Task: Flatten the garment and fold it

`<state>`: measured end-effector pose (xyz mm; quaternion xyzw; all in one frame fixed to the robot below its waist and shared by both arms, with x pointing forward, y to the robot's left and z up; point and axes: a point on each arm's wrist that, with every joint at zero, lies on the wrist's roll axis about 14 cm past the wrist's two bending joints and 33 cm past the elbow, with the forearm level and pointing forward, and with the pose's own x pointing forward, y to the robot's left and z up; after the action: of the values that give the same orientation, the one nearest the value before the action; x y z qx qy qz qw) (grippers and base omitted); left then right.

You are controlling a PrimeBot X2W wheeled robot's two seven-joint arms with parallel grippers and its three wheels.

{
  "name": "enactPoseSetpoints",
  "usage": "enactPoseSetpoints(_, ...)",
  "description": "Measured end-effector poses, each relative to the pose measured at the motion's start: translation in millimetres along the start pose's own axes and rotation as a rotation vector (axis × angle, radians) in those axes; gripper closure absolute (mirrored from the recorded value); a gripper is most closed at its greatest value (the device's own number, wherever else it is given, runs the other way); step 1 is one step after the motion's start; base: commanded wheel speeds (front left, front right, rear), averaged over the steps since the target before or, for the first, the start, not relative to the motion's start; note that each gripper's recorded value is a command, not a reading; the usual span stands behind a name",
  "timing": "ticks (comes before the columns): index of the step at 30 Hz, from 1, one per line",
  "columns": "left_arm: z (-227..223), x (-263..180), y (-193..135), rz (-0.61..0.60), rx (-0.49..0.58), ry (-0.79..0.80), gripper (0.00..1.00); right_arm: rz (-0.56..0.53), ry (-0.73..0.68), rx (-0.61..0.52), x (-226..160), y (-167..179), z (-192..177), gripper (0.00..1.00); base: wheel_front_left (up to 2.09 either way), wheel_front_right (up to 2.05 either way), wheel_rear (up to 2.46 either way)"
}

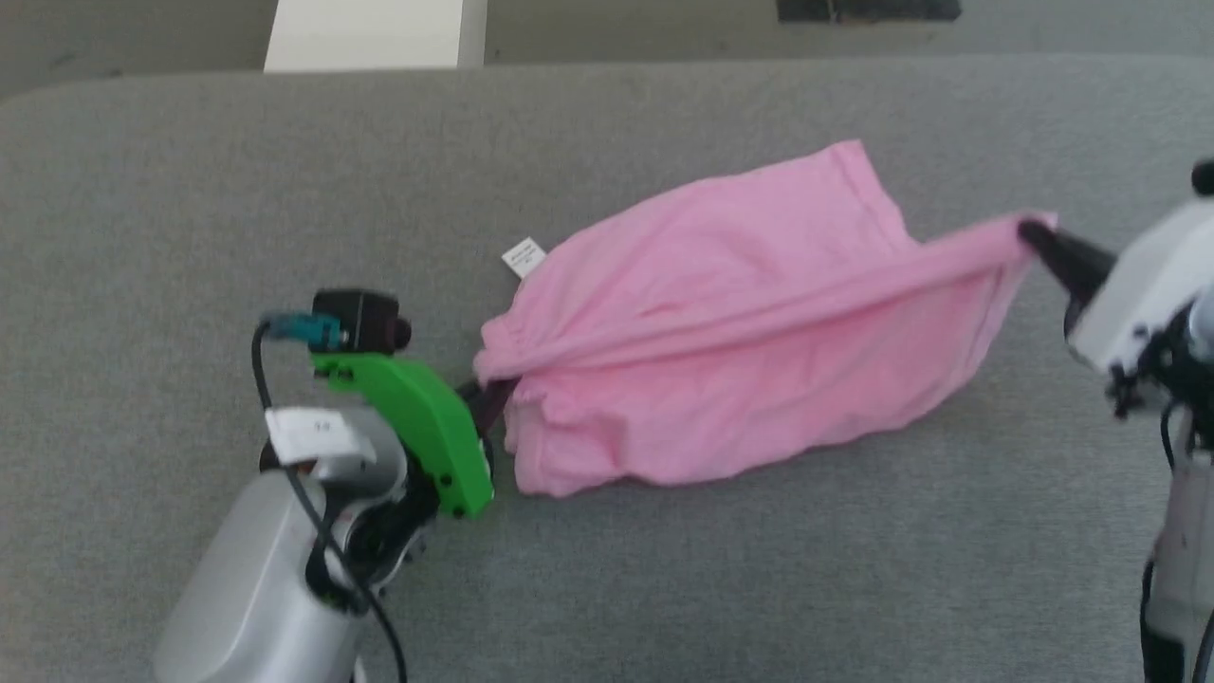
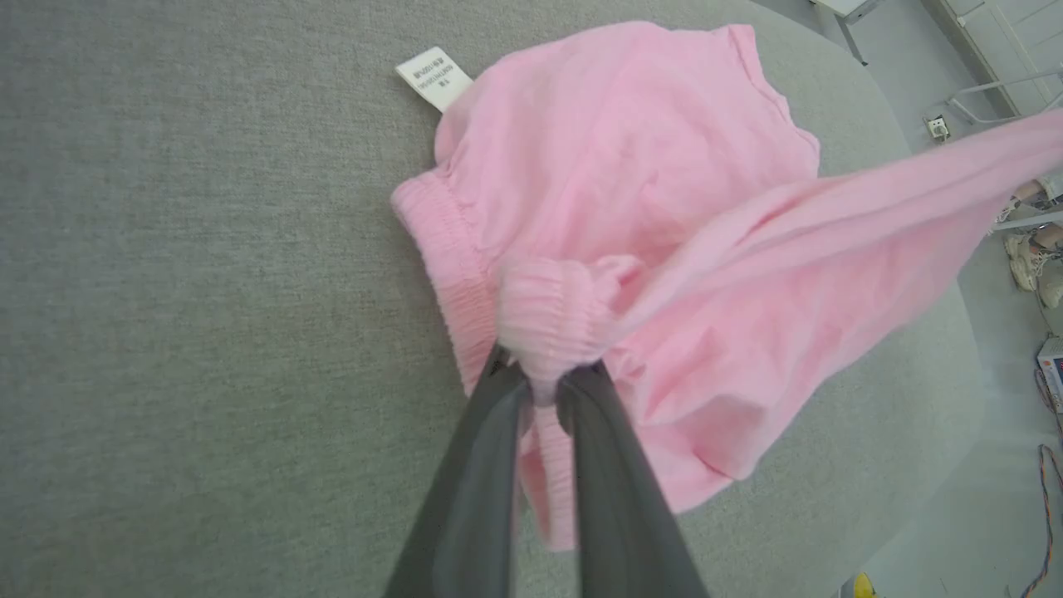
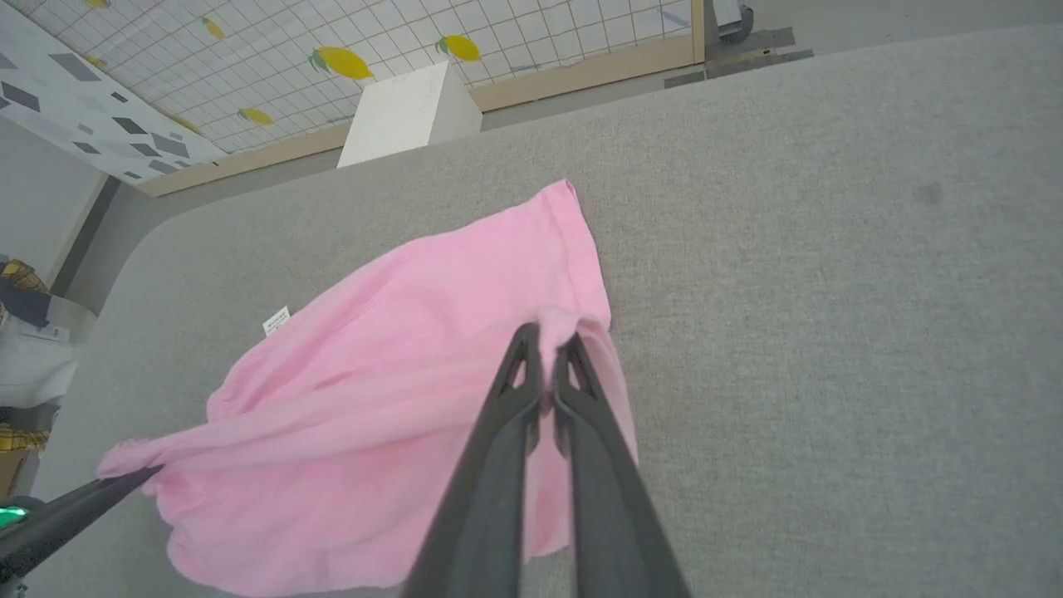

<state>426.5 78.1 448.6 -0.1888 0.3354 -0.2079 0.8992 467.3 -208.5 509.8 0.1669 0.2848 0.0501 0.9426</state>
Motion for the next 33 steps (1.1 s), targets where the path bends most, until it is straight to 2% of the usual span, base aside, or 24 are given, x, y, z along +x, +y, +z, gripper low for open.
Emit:
enactPoseSetpoints(6, 17, 29, 16, 0.016, -0.043, -0.03, 1.0, -0.024, -0.002, -0.034, 65, 4, 16, 1.0, 0.0, 0.0, 0.0)
enactPoseSetpoints(11, 26, 42, 37, 0.05, -0.072, -0.054, 1.0, -0.06, 0.015, -0.078, 109, 3, 15, 1.0, 0.0, 0.0, 0.0)
enactPoseSetpoints(21, 7, 54, 71, 0.107, -0.131, -0.028, 1.0, -0.112, 0.176, -0.102, 174, -3, -36, 1.0, 0.0, 0.0, 0.0)
enactPoseSetpoints(22, 7, 54, 73, 0.113, -0.136, -0.037, 0.8, -0.112, 0.189, -0.096, 178, -3, -43, 1.0, 0.0, 0.0, 0.0)
enactPoseSetpoints(23, 9, 54, 74, 0.113, -0.139, -0.046, 0.64, -0.11, 0.191, -0.086, 181, -3, -46, 0.73, 0.0, 0.0, 0.0)
enactPoseSetpoints(24, 9, 54, 75, 0.113, -0.139, -0.051, 0.0, -0.107, 0.188, -0.079, 184, -2, -47, 0.0, 0.0, 0.0, 0.0)
enactPoseSetpoints(29, 26, 48, 71, 0.09, -0.135, -0.136, 0.0, -0.074, 0.103, -0.079, 187, 11, -32, 0.0, 0.0, 0.0, 0.0)
enactPoseSetpoints(33, 66, 29, 65, 0.084, -0.075, -0.332, 0.0, -0.055, -0.003, -0.122, 174, 19, -1, 0.0, 0.0, 0.0, 0.0)
